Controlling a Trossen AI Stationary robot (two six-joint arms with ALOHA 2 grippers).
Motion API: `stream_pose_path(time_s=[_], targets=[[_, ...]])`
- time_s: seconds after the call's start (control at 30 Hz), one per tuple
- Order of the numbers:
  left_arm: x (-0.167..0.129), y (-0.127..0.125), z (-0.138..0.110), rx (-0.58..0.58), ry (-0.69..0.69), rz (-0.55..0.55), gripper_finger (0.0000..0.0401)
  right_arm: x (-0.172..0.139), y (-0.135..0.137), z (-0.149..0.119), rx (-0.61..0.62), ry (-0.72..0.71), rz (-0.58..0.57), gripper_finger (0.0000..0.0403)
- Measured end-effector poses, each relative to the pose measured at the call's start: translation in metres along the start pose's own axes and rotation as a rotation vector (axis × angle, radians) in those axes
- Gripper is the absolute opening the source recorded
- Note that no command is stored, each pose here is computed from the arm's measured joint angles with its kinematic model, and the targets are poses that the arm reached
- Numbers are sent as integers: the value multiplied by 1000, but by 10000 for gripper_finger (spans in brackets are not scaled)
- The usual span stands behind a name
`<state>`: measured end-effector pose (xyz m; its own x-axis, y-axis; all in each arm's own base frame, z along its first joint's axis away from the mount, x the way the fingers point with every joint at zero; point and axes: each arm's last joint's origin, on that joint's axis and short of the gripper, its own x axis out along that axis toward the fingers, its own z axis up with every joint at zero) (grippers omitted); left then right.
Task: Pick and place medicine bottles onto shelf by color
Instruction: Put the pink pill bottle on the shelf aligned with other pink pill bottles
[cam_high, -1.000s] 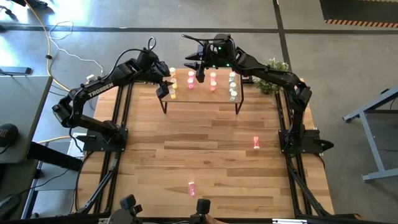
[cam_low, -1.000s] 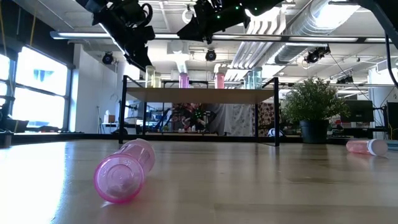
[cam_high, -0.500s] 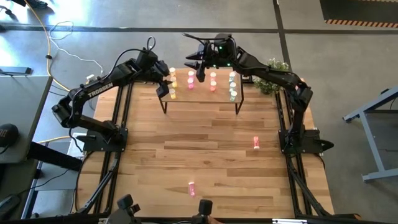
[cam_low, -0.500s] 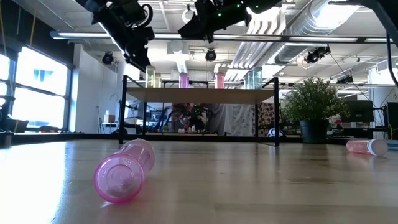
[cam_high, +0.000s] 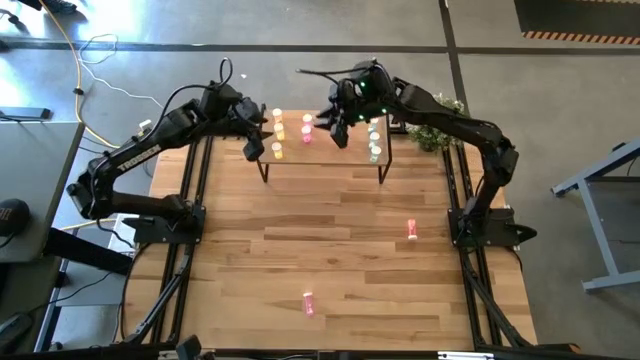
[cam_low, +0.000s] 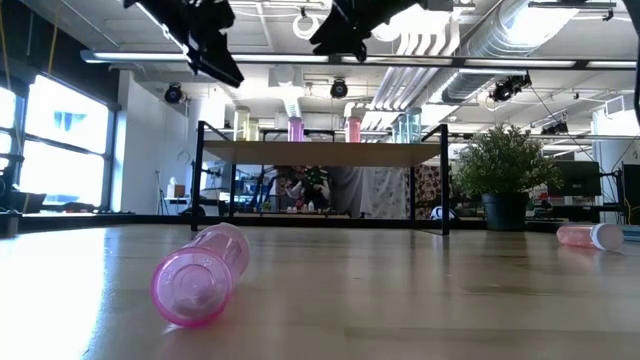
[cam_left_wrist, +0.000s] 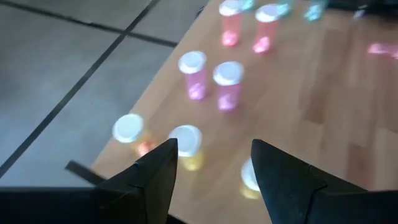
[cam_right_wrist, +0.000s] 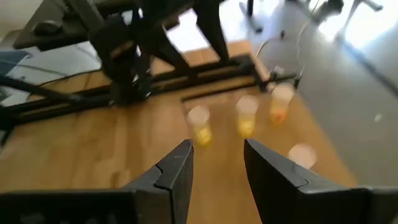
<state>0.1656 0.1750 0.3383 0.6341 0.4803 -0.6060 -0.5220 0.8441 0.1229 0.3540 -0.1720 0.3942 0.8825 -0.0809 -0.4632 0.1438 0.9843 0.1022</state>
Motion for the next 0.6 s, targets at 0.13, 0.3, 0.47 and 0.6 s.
stream_pose_path(time_s=[0.13,0.3,0.47,0.6], targets=[[-11,-16,4,41,-35,-46,195,-8,20,-4,71,84,-15,133],[-21,-36,8,92,-79,-109,195,-10,47,-17,130,237,-77,133],[-30,-54,11,144,-115,-171,195,-1,78,-34,178,361,-89,133],[-37,-66,12,177,-140,-211,195,6,103,-51,222,453,-88,133]])
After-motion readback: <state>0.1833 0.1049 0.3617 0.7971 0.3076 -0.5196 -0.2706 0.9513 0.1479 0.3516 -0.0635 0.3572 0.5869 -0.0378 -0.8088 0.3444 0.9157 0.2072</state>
